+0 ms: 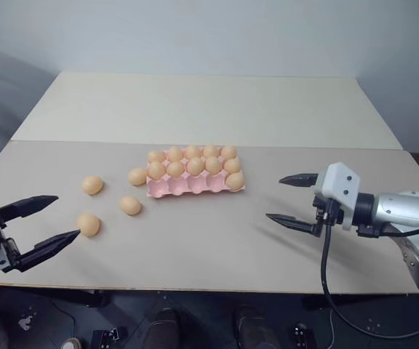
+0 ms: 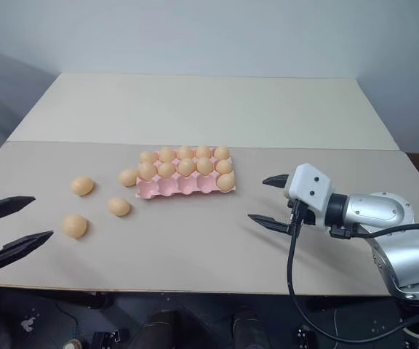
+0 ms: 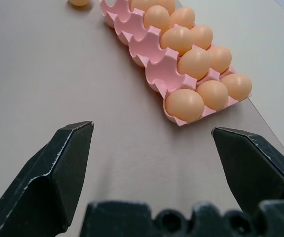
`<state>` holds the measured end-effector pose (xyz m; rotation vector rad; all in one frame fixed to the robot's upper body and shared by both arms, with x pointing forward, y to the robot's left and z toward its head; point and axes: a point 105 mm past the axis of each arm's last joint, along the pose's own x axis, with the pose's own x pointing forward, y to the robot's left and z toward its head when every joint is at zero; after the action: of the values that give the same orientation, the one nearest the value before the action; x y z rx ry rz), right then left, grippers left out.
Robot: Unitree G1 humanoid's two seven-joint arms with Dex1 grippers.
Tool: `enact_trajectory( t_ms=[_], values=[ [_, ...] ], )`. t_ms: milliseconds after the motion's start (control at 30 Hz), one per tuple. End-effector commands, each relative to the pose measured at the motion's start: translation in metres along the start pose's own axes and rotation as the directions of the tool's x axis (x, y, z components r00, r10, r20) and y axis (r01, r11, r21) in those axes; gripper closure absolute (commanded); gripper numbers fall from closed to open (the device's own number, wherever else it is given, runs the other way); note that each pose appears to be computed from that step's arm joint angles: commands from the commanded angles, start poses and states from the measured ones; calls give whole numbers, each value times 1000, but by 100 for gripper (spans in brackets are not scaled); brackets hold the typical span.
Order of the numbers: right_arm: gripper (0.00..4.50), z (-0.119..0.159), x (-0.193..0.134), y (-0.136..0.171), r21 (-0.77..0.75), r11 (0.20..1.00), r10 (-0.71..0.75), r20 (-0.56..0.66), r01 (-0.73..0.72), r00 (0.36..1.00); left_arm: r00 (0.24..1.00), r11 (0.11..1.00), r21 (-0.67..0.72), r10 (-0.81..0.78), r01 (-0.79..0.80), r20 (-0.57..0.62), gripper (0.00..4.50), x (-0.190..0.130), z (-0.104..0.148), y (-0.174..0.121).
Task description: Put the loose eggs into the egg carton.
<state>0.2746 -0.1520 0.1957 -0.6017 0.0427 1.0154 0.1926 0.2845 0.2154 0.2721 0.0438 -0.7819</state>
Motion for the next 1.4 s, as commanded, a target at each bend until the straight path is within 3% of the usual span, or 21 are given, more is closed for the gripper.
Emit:
enact_trajectory(
  t_ms=[33,367,733,867,1133,1200,1400],
  values=[
    [0,13,-3,-1,-40,999,-14,43,16,999,1000,999,48,0,0,5,2,-1,11,0],
    [0,13,-5,-4,-41,999,-8,64,11,998,999,998,51,-30,29,20,2,9,19,-9],
    [0,23,-13,-13,-61,998,34,69,-30,997,998,997,64,53,-51,-40,2,-3,13,6],
    [0,22,-10,-9,-91,995,52,56,-47,997,956,987,-9,156,-164,-249,2,-12,-12,16],
    [0,30,-5,-6,-105,993,65,85,-56,994,941,949,-110,268,-294,-206,2,-27,-26,17],
    [0,32,-4,-6,-111,992,64,92,-54,994,919,935,-109,302,-337,-254,2,-28,-35,21],
    [0,36,-5,-6,-122,991,61,100,-49,993,922,928,-123,321,-352,-216,2,-5,-43,25]
  ],
)
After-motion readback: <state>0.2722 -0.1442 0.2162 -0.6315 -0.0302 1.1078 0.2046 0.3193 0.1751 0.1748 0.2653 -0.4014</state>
